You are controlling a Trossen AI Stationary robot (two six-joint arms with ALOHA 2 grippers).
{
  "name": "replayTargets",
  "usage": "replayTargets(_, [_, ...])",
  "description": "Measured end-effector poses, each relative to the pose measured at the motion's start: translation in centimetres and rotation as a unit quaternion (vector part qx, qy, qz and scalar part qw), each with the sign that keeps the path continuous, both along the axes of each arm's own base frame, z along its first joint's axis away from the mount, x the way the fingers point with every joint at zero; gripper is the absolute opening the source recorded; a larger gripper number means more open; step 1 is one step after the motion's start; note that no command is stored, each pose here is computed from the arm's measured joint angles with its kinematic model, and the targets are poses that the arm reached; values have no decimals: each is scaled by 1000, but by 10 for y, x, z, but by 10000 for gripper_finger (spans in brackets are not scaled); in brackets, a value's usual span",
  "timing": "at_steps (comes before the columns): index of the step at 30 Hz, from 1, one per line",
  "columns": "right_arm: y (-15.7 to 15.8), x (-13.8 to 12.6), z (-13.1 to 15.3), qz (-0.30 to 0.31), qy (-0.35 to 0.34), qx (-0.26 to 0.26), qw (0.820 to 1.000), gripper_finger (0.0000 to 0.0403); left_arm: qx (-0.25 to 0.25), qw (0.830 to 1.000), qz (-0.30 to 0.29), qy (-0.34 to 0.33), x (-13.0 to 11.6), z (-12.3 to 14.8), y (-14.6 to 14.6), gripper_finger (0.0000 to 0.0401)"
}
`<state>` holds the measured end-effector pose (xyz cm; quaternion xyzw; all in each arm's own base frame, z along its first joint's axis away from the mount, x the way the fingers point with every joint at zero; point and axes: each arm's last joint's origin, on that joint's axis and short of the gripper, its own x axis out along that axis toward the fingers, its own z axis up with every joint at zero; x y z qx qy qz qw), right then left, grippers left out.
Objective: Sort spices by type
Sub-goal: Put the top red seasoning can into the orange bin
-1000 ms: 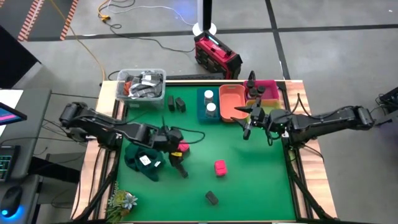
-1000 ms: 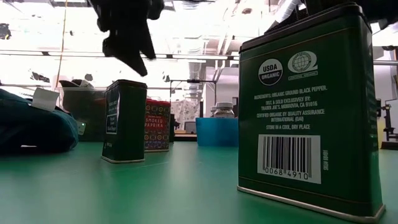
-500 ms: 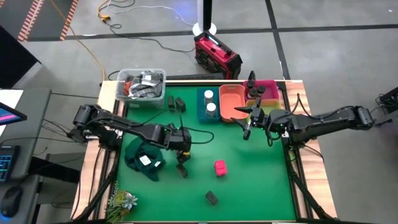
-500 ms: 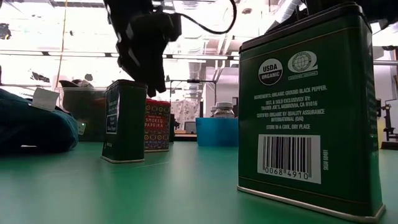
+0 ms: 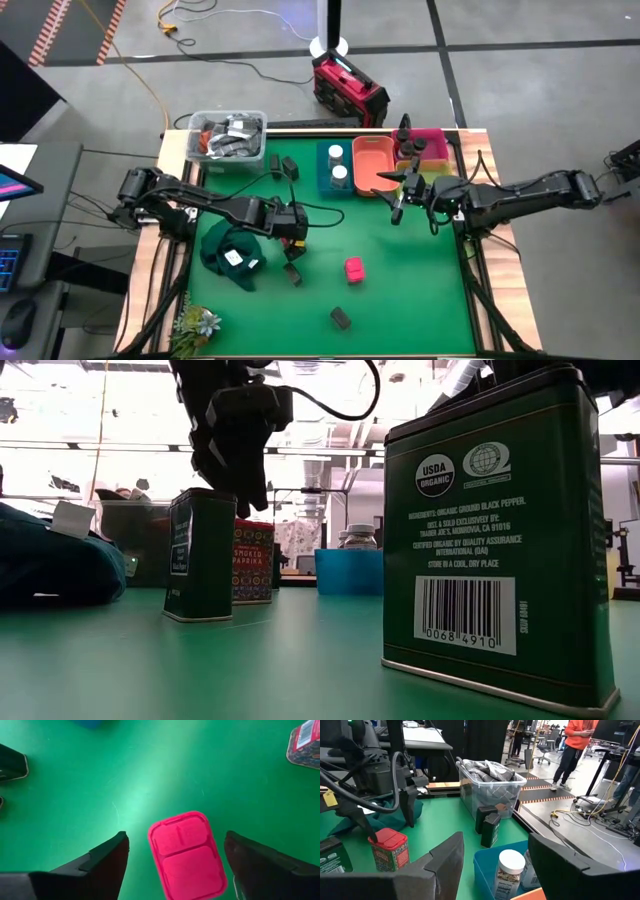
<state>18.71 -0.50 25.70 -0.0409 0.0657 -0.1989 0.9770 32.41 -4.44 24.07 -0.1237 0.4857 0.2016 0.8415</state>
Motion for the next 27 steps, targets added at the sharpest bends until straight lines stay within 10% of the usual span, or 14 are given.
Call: replayTargets(27, [1, 0, -1, 3, 7, 0, 1000, 249, -19, 995, -60, 80, 13, -38, -2, 271])
